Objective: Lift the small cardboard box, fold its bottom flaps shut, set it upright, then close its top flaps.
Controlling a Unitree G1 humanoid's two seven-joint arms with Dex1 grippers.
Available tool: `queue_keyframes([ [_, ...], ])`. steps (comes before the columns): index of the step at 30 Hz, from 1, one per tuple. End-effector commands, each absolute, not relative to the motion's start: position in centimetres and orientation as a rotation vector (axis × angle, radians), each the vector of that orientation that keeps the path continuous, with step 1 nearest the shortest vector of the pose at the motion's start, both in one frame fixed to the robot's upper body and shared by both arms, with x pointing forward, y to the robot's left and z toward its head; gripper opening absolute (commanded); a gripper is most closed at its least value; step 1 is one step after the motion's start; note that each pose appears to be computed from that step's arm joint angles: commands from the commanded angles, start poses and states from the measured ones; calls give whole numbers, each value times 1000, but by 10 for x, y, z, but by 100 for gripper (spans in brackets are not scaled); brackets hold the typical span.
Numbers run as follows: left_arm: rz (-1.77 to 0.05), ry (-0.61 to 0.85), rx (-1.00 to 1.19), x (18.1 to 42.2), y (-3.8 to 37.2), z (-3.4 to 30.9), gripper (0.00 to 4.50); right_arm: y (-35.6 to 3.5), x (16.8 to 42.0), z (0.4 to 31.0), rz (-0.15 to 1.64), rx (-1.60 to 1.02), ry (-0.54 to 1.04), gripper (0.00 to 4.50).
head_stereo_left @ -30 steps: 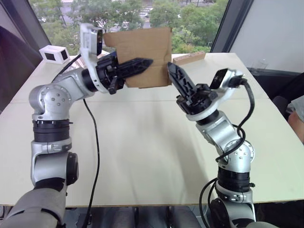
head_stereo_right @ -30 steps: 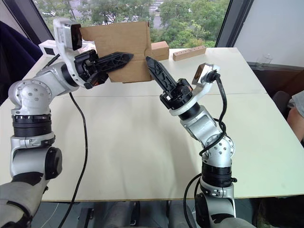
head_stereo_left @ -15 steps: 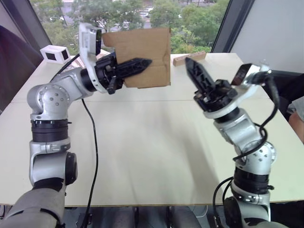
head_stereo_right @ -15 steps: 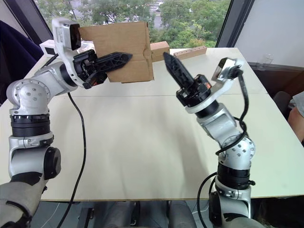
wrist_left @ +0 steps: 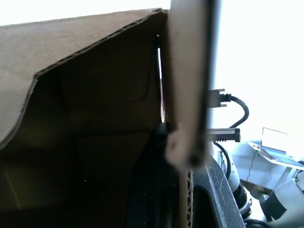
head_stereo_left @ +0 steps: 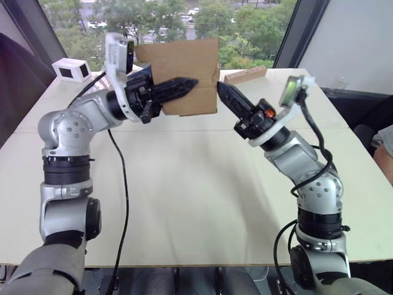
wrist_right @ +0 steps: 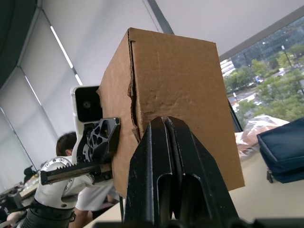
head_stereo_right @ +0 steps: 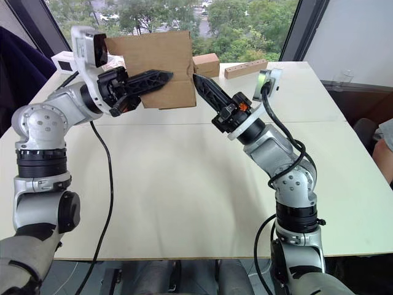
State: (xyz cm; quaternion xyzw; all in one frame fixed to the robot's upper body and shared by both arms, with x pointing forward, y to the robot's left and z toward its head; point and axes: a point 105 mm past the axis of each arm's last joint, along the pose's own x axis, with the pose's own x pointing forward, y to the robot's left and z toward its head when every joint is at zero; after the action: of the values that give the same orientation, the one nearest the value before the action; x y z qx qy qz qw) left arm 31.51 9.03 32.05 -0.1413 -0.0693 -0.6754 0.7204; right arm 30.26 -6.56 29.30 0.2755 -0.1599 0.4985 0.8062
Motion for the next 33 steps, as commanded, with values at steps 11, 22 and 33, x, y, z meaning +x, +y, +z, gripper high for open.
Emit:
queue_keyframes([
  [11,-1529,-118,-269,308,80,316,0,-33,277,286,1200,544,-311,2],
  [22,-1378,-26,122,325,93,314,0,-104,281,270,1002,479,-272,2],
  [33,-1286,453,953,339,108,257,0,-123,245,200,987,-184,156,2],
])
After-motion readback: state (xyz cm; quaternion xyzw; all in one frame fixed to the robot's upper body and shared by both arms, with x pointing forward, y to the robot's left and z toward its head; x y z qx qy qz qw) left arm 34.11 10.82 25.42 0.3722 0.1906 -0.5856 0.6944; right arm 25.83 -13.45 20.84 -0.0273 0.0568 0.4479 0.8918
